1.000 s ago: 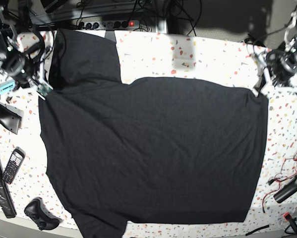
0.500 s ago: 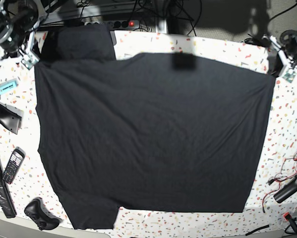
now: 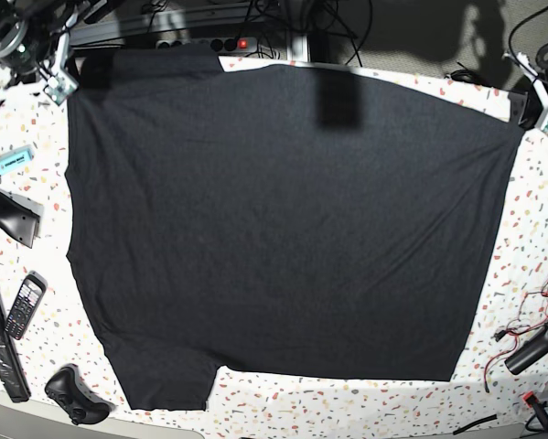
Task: Fold the T-shirt properly
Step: 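Lift and pull the shirt with both grippers away from the robot, then lay the shirt down and release both grippers from the shoulder edges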
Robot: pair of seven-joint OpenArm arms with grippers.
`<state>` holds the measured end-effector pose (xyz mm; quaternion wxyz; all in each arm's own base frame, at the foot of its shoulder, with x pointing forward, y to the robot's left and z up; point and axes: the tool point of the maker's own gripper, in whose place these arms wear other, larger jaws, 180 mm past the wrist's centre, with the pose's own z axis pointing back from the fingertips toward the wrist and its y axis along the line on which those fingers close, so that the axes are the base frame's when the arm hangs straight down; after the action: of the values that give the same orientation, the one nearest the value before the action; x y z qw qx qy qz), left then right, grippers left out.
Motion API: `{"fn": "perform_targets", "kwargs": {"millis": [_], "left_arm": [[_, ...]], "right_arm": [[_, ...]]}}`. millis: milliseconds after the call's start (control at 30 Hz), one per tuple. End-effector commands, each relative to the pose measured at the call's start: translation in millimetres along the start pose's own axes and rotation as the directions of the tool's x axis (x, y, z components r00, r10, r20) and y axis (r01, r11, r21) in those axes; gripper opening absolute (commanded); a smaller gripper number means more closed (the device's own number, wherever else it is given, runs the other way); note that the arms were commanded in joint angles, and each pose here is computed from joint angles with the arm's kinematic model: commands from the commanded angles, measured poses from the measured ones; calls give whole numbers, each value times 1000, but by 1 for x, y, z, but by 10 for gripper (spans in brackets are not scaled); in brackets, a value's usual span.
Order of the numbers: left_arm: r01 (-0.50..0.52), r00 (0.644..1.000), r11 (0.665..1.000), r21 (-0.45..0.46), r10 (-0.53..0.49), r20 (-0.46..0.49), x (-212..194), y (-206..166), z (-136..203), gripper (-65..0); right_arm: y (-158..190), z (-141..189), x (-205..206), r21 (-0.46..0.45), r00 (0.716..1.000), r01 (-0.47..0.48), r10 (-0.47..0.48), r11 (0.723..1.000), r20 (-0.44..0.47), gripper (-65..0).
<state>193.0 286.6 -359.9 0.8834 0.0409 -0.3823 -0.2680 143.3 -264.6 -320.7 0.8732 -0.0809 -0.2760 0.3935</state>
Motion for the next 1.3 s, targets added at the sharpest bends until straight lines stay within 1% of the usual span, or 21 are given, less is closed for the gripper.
{"fn": "perform_targets", "kwargs": {"millis": [0, 133, 267, 400, 533, 633, 700, 833, 900, 1000, 1100, 1200, 1267], "left_arm": [[14, 998, 1000, 28, -16, 62, 18, 12, 2, -650], [21, 995, 998, 65, -27, 93, 37, 27, -4, -650], [4, 990, 996, 91, -17, 143, 54, 36, -10, -650], [-52, 985, 994, 96, 35, 171, 59, 39, -24, -650], [-92, 980, 992, 90, 74, 187, 65, 47, -43, -650], [-108, 976, 991, 79, 91, 200, 73, 51, -58, -650], [-111, 975, 992, 64, 97, 203, 78, 50, -69, -650], [-87, 983, 995, 53, 77, 169, 80, 50, -91, -650], [-95, 984, 993, 66, 84, 157, 81, 54, -101, -650], [-106, 983, 991, 76, 93, 160, 90, 61, -112, -650], [-105, 979, 991, 80, 89, 184, 104, 68, -117, -650], [-104, 973, 990, 97, 80, 218, 121, 78, -117, -650], [-82, 974, 987, 136, 50, 223, 128, 88, -117, -650]], "right_arm": [[-10, 2, 18, -23, 998, -9, 10, 1000, 60, -650], [-33, -1, 47, -58, 987, 47, -37, 997, 157, -650], [-64, -9, 53, -124, 981, 83, -59, 989, 187, -650], [-90, -18, 56, -143, 963, 170, -133, 975, 233, -650], [-119, -24, 59, -188, 951, 216, -162, 958, 263, -650], [-135, -29, 64, -190, 933, 263, -199, 946, 298, -650], [-142, -35, 66, -189, 928, 281, -215, 941, 305, -650], [-147, -56, 66, -162, 923, 306, -250, 938, 293, -650], [-151, -67, 65, -158, 926, 307, -257, 938, 276, -650], [-160, -81, 67, -147, 920, 329, -282, 933, 271, -650], [-171, -88, 68, -149, 913, 353, -305, 924, 272, -650], [-181, -93, 70, -152, 899, 385, -333, 910, 283, -650], [-184, -96, 69, -144, 888, 410, -357, 901, 290, -650]]}}
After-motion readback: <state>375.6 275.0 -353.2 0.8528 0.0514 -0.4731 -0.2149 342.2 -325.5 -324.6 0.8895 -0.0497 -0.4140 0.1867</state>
